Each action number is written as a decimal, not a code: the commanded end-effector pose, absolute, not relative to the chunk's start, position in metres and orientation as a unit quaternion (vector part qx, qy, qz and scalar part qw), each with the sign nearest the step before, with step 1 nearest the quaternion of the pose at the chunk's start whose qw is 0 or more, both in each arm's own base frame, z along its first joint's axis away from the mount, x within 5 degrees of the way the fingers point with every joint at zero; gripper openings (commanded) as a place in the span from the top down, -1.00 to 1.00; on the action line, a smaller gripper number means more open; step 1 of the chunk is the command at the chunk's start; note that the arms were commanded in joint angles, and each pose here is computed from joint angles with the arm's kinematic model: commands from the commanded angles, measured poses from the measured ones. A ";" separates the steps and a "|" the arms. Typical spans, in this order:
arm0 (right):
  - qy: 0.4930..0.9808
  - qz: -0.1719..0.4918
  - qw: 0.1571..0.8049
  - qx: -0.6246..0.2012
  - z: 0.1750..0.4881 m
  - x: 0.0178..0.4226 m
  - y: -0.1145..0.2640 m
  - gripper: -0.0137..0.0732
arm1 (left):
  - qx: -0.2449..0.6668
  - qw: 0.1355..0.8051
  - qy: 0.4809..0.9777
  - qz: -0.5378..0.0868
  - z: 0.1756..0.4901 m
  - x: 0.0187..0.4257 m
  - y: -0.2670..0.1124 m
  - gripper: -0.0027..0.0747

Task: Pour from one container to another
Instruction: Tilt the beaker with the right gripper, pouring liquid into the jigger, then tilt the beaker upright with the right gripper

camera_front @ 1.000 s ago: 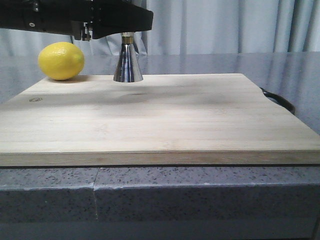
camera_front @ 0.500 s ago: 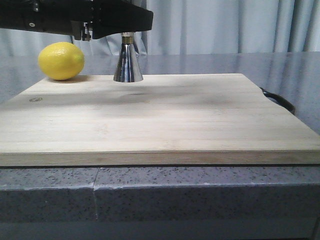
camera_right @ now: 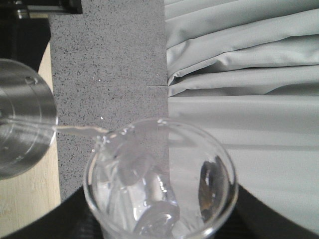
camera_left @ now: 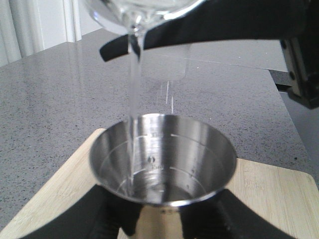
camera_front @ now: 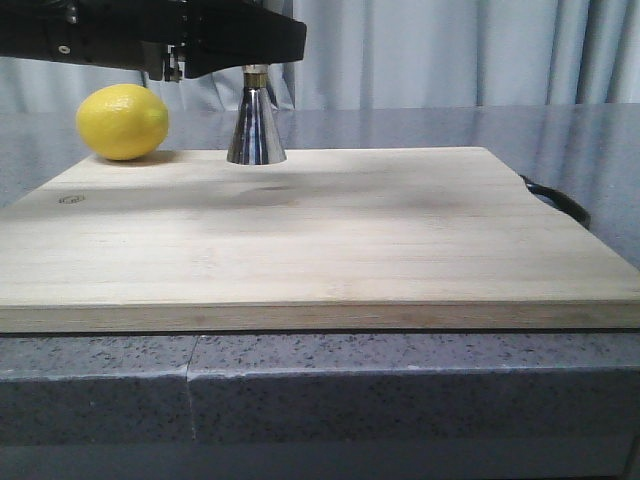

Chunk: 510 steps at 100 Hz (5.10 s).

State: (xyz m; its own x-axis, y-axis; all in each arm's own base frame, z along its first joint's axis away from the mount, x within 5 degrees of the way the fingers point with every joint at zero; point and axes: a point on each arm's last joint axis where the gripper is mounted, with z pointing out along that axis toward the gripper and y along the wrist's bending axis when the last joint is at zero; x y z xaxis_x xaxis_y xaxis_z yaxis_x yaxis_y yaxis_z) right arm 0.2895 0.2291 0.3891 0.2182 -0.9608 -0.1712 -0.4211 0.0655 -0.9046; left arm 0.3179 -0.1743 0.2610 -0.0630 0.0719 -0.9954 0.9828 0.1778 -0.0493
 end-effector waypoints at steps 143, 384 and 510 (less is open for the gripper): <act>0.496 -0.319 0.519 -0.619 0.423 0.282 0.225 -0.06 | 0.439 0.548 0.521 -0.485 0.293 0.312 -0.176 0.34; 0.673 -0.146 0.573 -0.443 0.436 0.278 0.196 -0.06 | 0.439 0.548 0.521 -0.485 0.293 0.312 -0.176 0.34; 0.752 0.114 0.649 -0.023 0.330 0.284 0.068 -0.06 | 0.439 0.548 0.521 -0.485 0.293 0.312 -0.176 0.34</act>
